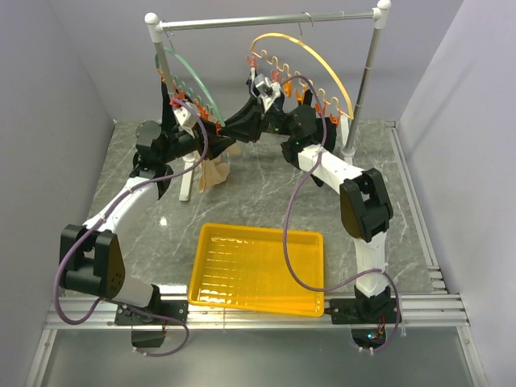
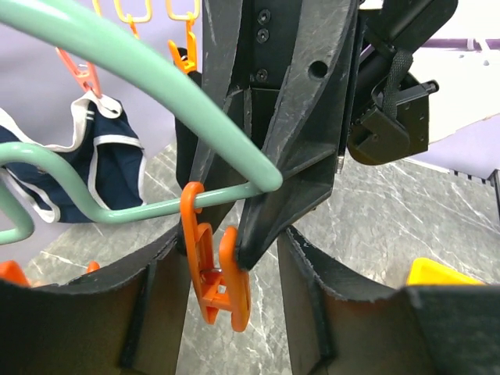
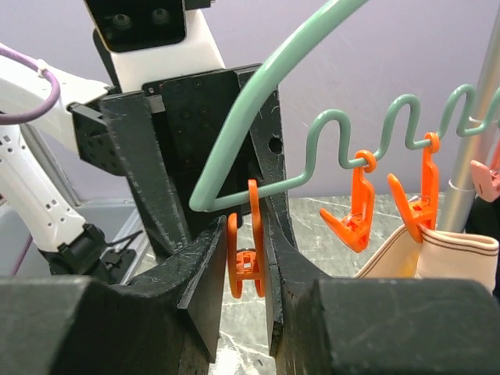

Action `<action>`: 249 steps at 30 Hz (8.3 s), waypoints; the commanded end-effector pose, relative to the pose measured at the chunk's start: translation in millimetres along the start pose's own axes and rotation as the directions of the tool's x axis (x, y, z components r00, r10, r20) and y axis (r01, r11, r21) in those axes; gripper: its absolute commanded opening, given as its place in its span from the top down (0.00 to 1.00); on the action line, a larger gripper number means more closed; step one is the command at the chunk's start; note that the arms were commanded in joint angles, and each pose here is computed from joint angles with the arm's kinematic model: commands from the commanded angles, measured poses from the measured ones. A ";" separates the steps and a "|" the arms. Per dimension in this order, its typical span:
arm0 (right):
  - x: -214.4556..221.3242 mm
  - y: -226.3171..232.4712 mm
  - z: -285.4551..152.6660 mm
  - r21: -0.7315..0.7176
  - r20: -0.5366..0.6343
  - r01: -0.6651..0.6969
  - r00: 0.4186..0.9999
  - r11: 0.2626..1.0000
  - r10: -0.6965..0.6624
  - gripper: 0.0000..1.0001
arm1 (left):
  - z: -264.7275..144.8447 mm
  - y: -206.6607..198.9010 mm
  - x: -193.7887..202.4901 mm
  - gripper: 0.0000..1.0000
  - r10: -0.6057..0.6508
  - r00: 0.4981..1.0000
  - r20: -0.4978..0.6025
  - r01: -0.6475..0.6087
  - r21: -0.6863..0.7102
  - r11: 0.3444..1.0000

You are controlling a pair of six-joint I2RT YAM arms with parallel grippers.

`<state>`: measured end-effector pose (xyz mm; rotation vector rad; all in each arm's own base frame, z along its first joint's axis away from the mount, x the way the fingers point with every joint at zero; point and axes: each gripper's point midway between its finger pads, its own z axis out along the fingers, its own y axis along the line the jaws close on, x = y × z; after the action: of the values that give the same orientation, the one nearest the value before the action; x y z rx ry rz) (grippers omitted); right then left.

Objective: Clip the underwear to the hanger

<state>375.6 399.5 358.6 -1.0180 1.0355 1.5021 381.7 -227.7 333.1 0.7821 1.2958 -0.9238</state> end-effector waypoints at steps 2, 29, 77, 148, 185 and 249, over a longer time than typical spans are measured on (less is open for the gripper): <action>-18.3 9.9 6.6 -0.035 0.031 0.029 0.999 0.999 -0.028 1.00 | -2.5 -2.4 -25.4 0.55 0.053 0.997 0.062 -0.051 -0.031 0.998; -21.1 10.7 13.7 0.001 0.064 -0.010 0.998 1.000 0.010 0.53 | 1.8 -5.9 -23.5 0.98 0.080 0.995 0.061 -0.082 0.030 0.996; -48.4 7.2 2.9 0.038 0.106 -0.078 0.992 0.996 0.073 1.00 | -171.6 16.2 190.0 0.04 0.152 0.862 -0.484 -0.277 -0.198 0.940; -40.5 -6.0 4.2 0.077 0.104 -0.078 0.992 0.994 0.070 1.00 | -99.3 12.0 116.0 1.00 0.417 0.849 -0.324 -0.482 -0.152 0.863; -19.7 -5.6 6.9 0.084 0.068 -0.106 0.993 0.991 0.100 1.00 | -42.9 -84.5 105.7 1.00 0.573 0.810 -0.122 -0.410 0.581 0.703; -24.5 -22.7 -7.2 0.249 0.034 -0.067 0.998 0.966 0.061 1.00 | -3.1 -2.6 40.3 1.00 0.802 0.587 -0.108 -0.761 0.265 0.592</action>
<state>401.7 395.1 356.0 -0.8375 1.2211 1.4584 365.9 -229.1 257.5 1.5437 0.9366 -0.2801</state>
